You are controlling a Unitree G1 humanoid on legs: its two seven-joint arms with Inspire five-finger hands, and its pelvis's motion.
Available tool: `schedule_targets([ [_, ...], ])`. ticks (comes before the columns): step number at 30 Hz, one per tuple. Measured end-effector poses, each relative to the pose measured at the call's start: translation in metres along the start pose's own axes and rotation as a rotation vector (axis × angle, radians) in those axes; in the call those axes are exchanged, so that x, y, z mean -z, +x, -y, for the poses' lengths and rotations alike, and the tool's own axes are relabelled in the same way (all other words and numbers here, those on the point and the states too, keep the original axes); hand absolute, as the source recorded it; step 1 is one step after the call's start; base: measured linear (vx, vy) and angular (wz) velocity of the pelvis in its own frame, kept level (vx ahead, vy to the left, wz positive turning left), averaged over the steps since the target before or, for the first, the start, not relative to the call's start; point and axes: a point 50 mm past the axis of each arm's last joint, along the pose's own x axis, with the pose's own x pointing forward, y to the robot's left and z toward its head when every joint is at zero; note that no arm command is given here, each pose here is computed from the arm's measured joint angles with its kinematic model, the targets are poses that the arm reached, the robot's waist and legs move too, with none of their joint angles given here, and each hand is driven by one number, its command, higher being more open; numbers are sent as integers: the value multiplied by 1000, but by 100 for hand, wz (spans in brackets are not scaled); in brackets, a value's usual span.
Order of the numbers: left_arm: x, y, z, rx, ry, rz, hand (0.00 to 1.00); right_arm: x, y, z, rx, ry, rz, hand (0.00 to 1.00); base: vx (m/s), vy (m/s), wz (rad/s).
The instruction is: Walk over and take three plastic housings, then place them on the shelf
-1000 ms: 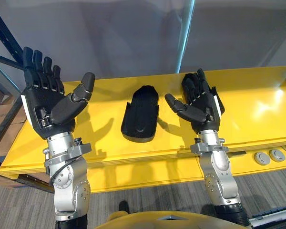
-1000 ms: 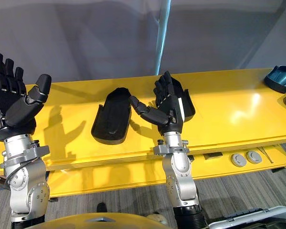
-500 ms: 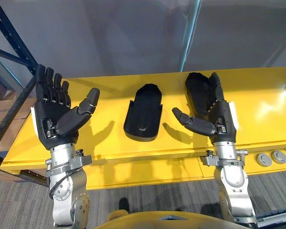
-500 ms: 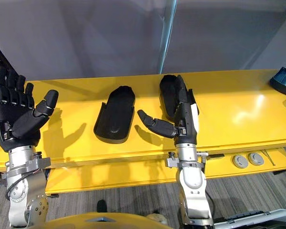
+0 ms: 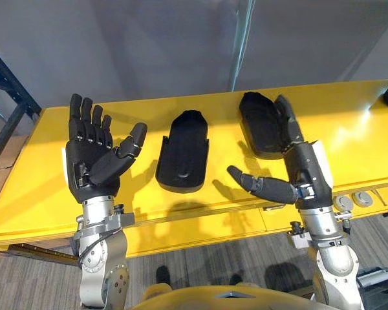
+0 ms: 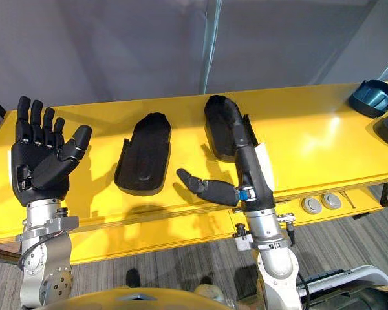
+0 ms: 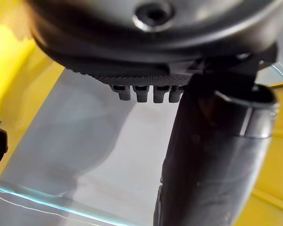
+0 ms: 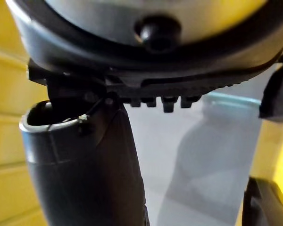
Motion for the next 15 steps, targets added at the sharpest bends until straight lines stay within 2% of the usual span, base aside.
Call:
schedule_targets([
  [2,1,0,-1,-17,-1,-6,100,1,0,-9,-99,21,-3,100,-5,-4,-12],
  [15,7,-6,-2,-50,6,-44,100,17,-5,-51,-317,196,-56,100,3,0,2],
])
